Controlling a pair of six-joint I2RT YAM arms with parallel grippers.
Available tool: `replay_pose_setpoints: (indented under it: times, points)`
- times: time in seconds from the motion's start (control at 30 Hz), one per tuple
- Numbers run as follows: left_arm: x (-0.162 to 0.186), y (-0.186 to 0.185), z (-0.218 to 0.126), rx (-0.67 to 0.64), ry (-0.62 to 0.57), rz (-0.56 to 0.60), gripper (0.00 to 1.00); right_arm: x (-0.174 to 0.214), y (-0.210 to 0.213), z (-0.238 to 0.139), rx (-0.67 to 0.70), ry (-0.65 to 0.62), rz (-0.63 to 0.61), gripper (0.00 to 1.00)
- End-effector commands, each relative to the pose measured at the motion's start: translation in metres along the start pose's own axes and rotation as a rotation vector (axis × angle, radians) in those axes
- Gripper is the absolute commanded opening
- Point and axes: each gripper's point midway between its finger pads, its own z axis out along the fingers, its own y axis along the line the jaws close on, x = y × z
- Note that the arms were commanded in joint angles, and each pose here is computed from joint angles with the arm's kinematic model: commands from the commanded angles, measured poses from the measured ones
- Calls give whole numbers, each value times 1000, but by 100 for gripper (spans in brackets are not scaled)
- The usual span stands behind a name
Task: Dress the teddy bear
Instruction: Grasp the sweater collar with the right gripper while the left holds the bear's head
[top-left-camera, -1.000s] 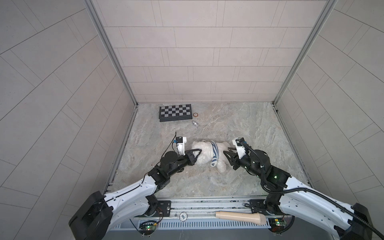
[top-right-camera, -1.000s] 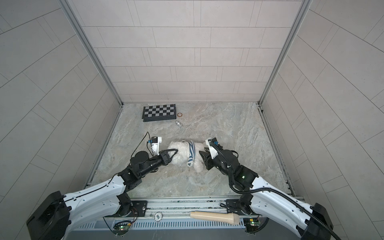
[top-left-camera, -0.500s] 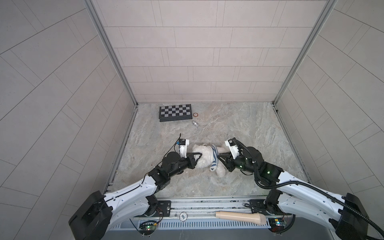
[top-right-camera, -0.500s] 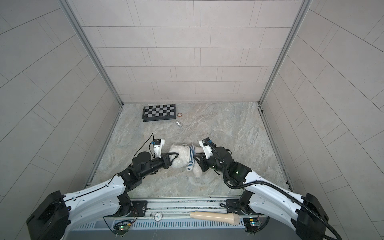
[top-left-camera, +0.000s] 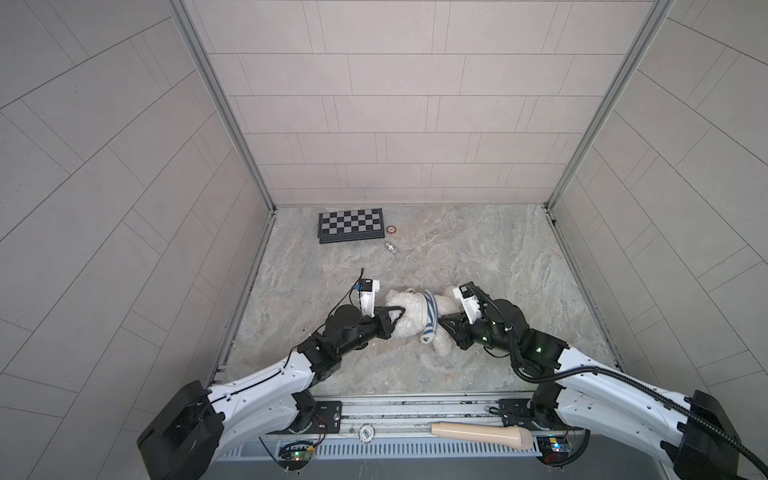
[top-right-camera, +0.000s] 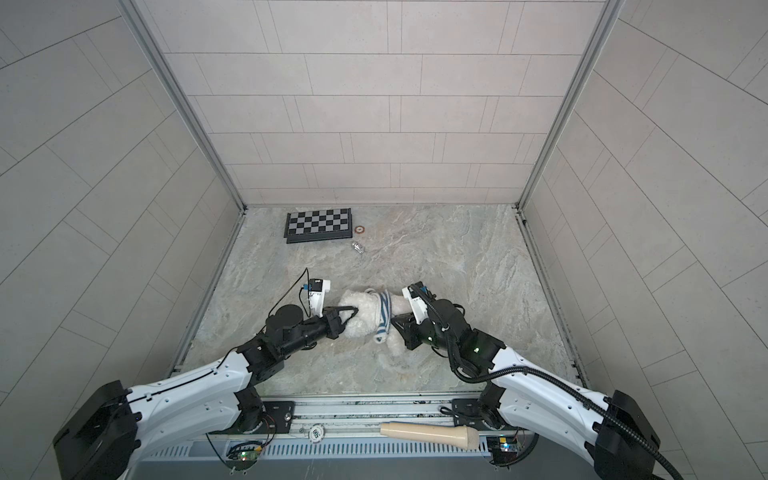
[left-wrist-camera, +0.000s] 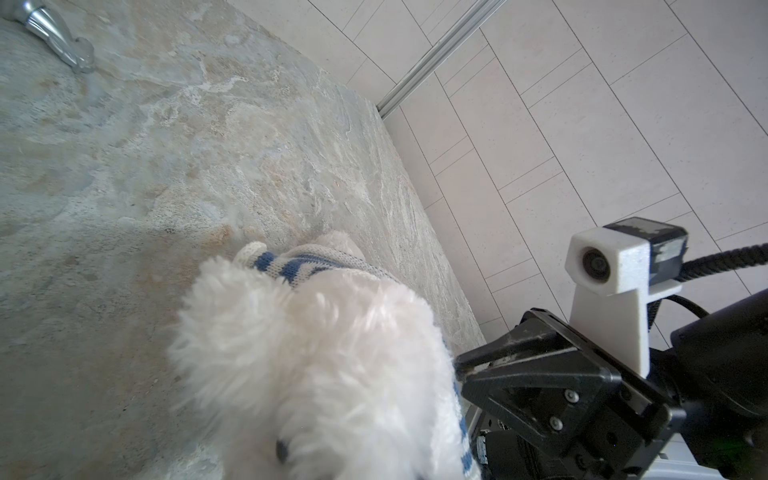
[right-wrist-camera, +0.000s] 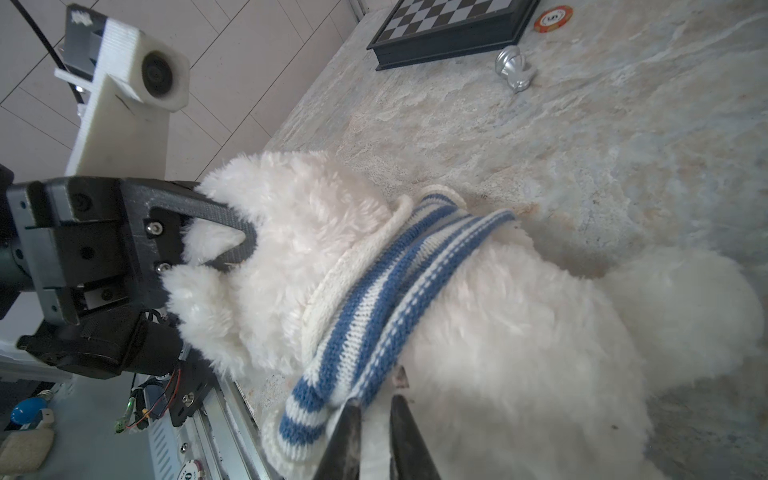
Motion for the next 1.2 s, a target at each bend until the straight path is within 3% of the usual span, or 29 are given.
replay_pose_setpoints:
  times: [0.0,0.23,0.6,1.0,1.17]
  points:
    - [-4,-7,-1,27,-24,13,0,1,1,-2,-13,-12,45,24]
    - [-1,-6,0,24,-19,16,0,-2,3,3,-29,-25,60,28]
    - [-2,-8,0,31,-23,12,0,-1,6,11,-56,-22,74,24]
    - [-4,-13,0,43,-33,6,0,6,6,15,-63,0,75,11]
    - [-8,-15,-1,52,-50,-14,0,4,3,9,-39,-16,64,0]
